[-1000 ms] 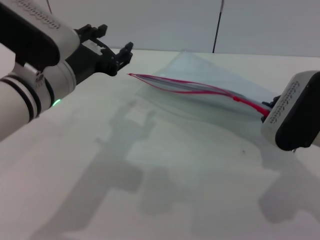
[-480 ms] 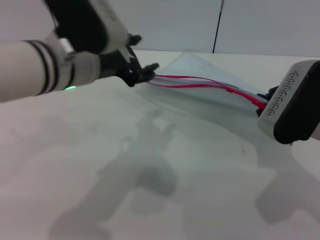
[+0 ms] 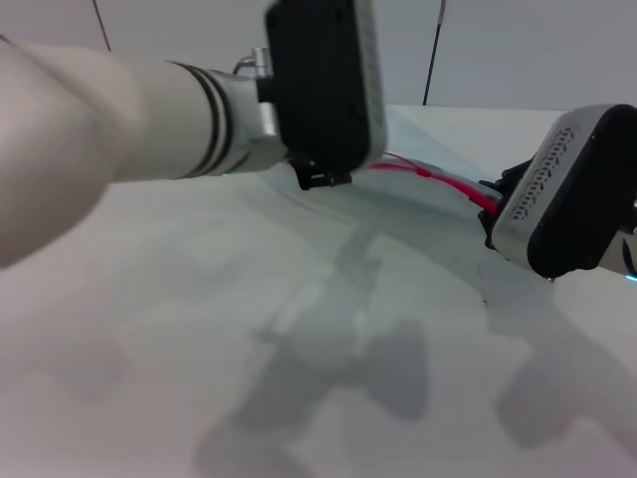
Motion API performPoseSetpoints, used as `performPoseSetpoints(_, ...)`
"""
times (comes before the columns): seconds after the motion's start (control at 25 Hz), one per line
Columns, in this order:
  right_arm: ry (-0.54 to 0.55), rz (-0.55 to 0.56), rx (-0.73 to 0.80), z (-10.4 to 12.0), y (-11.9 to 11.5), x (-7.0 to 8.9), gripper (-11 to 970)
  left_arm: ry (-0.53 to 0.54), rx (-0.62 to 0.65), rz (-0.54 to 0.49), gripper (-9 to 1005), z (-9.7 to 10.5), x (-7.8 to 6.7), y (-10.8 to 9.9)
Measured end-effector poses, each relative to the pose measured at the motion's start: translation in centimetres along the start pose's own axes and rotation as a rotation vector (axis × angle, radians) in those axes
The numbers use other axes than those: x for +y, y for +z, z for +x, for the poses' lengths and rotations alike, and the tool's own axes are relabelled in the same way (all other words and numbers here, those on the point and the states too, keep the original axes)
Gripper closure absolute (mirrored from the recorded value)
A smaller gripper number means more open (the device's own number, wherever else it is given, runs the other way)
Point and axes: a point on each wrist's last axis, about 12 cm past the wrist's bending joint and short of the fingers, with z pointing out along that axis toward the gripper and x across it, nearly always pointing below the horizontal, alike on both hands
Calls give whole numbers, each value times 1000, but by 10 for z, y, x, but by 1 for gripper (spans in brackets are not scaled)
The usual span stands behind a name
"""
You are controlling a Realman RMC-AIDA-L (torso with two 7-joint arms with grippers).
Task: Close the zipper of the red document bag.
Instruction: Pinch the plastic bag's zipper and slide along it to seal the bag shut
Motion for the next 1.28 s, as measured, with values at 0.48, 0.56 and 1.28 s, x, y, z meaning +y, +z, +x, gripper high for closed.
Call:
performPoseSetpoints(0.48,2,-10,-11,-3,1,-4,908,183,-89,15,335,-37,-18,-5)
performPoseSetpoints(0.56,2,-9,-11,-3,1,-4,909,193,-104,22,335,-41,-21,-7)
performPoseSetpoints(1.28,-9,-4,-32,-8,-4,-3,910,176,-106,12,338,-32,-26,-6)
